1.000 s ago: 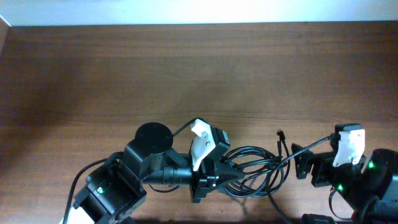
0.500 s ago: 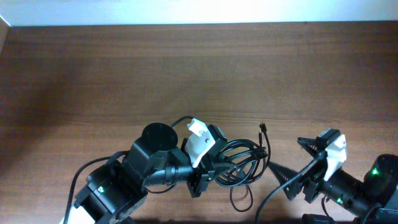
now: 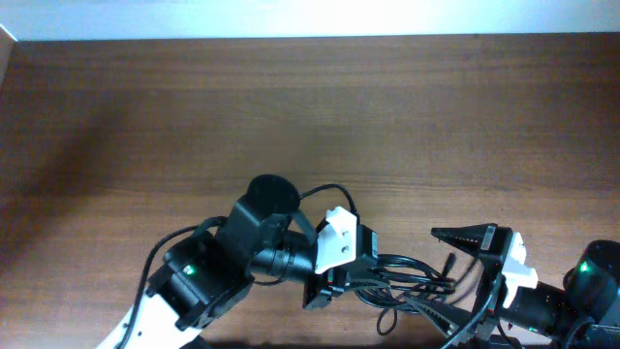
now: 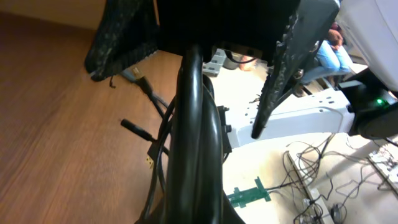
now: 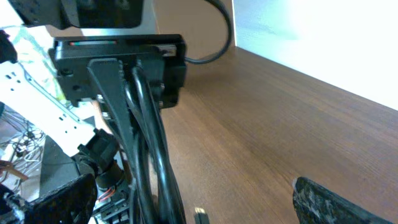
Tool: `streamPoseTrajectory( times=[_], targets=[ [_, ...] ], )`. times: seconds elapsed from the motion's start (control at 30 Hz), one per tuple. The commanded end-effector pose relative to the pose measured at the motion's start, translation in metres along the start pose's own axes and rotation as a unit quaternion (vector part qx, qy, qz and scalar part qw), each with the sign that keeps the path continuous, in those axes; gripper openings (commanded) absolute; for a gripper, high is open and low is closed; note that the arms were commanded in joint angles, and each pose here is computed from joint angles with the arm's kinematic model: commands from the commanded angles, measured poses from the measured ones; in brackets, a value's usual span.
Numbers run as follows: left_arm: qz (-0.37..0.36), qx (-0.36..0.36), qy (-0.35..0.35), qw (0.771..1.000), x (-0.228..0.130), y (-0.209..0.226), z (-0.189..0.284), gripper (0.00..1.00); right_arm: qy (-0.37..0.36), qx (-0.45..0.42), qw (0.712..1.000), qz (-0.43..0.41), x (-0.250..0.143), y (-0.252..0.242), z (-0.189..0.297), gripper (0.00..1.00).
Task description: Untangle cables
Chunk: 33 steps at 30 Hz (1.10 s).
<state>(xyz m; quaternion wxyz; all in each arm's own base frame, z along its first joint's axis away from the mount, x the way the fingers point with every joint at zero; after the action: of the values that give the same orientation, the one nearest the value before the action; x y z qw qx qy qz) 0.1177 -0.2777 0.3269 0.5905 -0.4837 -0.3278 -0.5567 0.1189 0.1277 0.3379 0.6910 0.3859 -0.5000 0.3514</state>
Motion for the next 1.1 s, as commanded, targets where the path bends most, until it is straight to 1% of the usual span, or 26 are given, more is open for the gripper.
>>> streamPoseTrajectory(
  times=[0.0,0.03,0.07,0.1,0.13,0.17,0.2,0.23,0.27,0.3,0.37,0.4,0.47,0.5,0.57,0.63,0.7,0.77,0.8,0.9,1.03,1.07],
  targets=[
    [-0.046,-0.067,-0.024,0.996,0.013,-0.012,-0.005,0.00,-0.008,0.014,1.000,0.010,0.003,0.006,0.001,0.86],
    [-0.045,-0.067,-0.023,0.996,0.012,-0.010,-0.007,0.00,-0.008,0.014,1.000,0.008,0.003,0.006,0.001,0.64],
    [-0.047,-0.067,-0.024,0.996,0.013,-0.008,-0.008,0.00,-0.008,0.014,1.000,0.008,0.003,0.006,0.001,0.38],
    [-0.049,-0.067,-0.025,0.996,0.013,-0.008,-0.008,0.00,-0.008,0.014,1.000,0.008,0.003,0.006,0.001,0.31],
    [-0.050,-0.066,-0.026,0.996,0.014,-0.008,-0.008,0.00,-0.008,0.014,1.000,0.008,0.003,0.006,0.001,0.20],
    [-0.051,-0.066,-0.027,0.996,0.015,-0.008,-0.008,0.03,-0.008,0.014,1.000,0.008,0.003,0.006,0.001,0.11],
    [-0.051,-0.066,-0.027,0.996,0.014,-0.008,-0.008,0.26,-0.007,0.012,1.000,0.008,0.003,0.005,0.001,0.04],
    [-0.047,-0.066,-0.027,0.996,0.014,-0.008,-0.008,0.46,-0.006,0.011,1.000,0.008,0.003,0.005,0.001,0.04],
    [-0.038,-0.066,-0.026,0.997,0.014,-0.008,-0.008,0.55,-0.006,0.011,1.000,0.008,0.003,0.005,0.001,0.04],
    [-0.036,-0.067,-0.026,0.997,0.014,-0.008,-0.008,0.56,-0.006,0.011,1.000,0.008,0.003,0.005,0.001,0.04],
    [-0.036,-0.067,-0.026,0.997,0.014,-0.008,-0.008,0.56,-0.006,0.010,1.000,0.008,0.003,0.004,0.001,0.04],
    [-0.036,-0.067,-0.026,0.997,0.014,-0.008,-0.008,0.63,-0.004,0.005,1.000,0.008,0.002,0.003,0.001,0.04],
    [-0.029,-0.067,-0.025,0.997,0.014,-0.008,-0.008,0.97,0.007,-0.030,0.999,-0.015,-0.001,-0.008,0.001,0.04],
    [-0.020,-0.067,-0.025,0.997,0.014,-0.008,-0.008,0.99,0.010,-0.053,0.998,-0.032,-0.001,-0.015,0.002,0.04],
    [0.002,-0.067,-0.021,0.997,0.013,-0.008,-0.008,0.99,0.005,-0.082,0.995,-0.052,0.002,-0.025,0.003,0.04],
    [0.027,-0.063,-0.016,0.997,0.011,-0.007,-0.008,0.99,-0.007,-0.087,0.994,-0.062,0.009,-0.027,0.003,0.04],
    [0.060,-0.061,-0.012,0.996,0.010,-0.006,-0.008,0.99,-0.016,-0.133,0.986,-0.104,0.012,-0.042,0.007,0.04],
    [0.097,-0.029,-0.002,0.995,0.006,0.003,-0.009,0.99,-0.020,-0.170,0.975,-0.140,0.011,-0.053,0.010,0.04],
    [0.108,-0.015,0.003,0.994,0.003,0.007,-0.009,0.99,-0.024,-0.173,0.973,-0.149,0.012,-0.054,0.011,0.04],
    [0.112,0.000,0.008,0.994,0.000,0.011,-0.009,0.99,-0.046,-0.162,0.971,-0.171,0.022,-0.053,0.010,0.04],
    [0.107,0.021,0.006,0.994,0.001,0.018,-0.009,0.99,-0.060,-0.085,0.984,-0.142,0.036,-0.031,0.005,0.04],
    [0.092,0.022,-0.006,0.995,0.008,0.019,-0.009,0.99,-0.061,-0.078,0.984,-0.151,0.037,-0.029,0.005,0.04]
  ],
)
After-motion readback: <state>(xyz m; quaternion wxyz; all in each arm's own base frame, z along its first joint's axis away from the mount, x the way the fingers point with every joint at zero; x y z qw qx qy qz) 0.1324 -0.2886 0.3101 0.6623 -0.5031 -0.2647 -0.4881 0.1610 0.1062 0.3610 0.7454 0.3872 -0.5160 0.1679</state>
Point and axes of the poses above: each gripper's point midway between its finger pads, its own z axis back along the fingers, its own y axis along the line the jaws close on, x = y × z, the point moved 2 cm from there along z, back along the fingers, and after that the axes turned 1 degree about -z, right-handed, at the moved point
